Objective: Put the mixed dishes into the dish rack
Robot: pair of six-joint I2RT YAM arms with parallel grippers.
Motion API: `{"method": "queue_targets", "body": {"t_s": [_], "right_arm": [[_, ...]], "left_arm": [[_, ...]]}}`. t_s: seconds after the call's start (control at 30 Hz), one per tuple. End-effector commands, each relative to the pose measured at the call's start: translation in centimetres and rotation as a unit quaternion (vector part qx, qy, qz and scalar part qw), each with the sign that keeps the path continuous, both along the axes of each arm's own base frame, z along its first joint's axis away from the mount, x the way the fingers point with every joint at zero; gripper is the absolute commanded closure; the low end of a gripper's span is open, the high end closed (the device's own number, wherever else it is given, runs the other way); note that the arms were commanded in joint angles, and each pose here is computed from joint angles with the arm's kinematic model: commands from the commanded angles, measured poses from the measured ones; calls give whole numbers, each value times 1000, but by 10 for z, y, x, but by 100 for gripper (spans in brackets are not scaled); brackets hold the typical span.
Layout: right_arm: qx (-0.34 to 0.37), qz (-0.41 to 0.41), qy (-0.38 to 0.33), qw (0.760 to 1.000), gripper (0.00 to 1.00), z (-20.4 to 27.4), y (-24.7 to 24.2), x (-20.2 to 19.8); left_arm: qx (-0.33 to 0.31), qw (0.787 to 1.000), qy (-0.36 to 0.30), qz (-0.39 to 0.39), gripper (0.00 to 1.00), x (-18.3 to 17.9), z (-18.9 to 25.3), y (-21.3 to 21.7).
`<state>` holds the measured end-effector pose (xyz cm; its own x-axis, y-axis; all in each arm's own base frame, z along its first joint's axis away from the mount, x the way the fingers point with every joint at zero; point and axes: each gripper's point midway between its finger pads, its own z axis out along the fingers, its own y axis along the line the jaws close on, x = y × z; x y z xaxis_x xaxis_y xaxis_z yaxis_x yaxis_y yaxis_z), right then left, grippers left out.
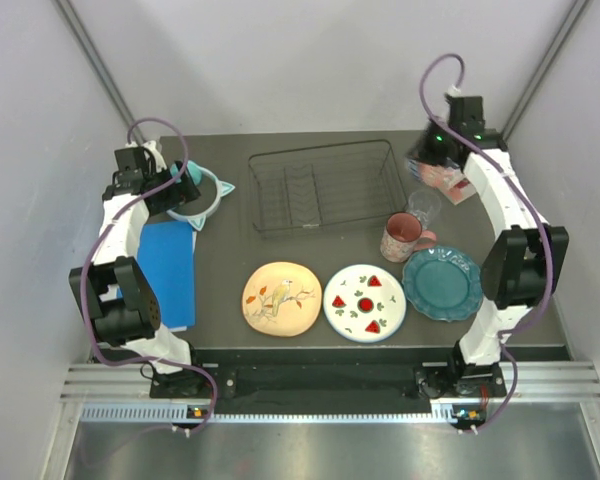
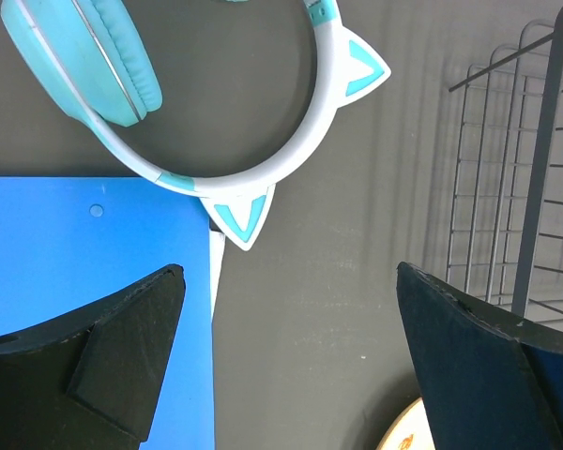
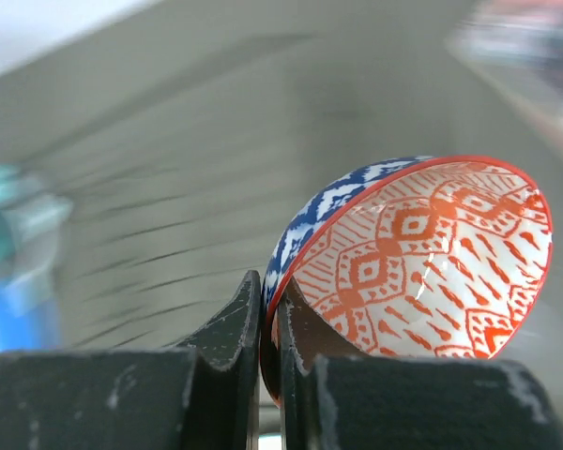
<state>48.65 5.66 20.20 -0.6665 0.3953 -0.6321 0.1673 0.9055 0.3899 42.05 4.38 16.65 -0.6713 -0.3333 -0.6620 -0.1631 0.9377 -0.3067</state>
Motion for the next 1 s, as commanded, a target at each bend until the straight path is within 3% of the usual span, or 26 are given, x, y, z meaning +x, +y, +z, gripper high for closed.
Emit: {"method": "queue_targets", "body": {"t_s": [0.0,0.1,0.23,0.27,0.47,0.6,0.83,0.97], "right_arm": [[198,220,-97,950,100,111,159,-16],[271,324,-113,900,100,143,238,-29],[357,409,-133,829,100,174,306,-42],[389,438,-136,799,100,177,328,-49],[454,484,-102,741,100,137,380,-53],[454,494,-88,736,100,110,396,-52],[440,490,-79,749,100,73,402,-37],[421,474,-69,770,100,45,402,-22]], "left_arm": [[-1,1000,-23,-2,1,9,8,0],[2,1000,-16,-2,1,7,4,1],[5,1000,-13,-4,1,2,0,1],[3,1000,-11,-4,1,1,-1,1],[-15,1000,-5,-8,1,1,-8,-6],[-16,1000,-8,-11,1,0,-8,-7],[-14,1000,-12,-17,1,-2,-6,-9],[-17,1000,-15,-20,1,-4,-4,-10]]}}
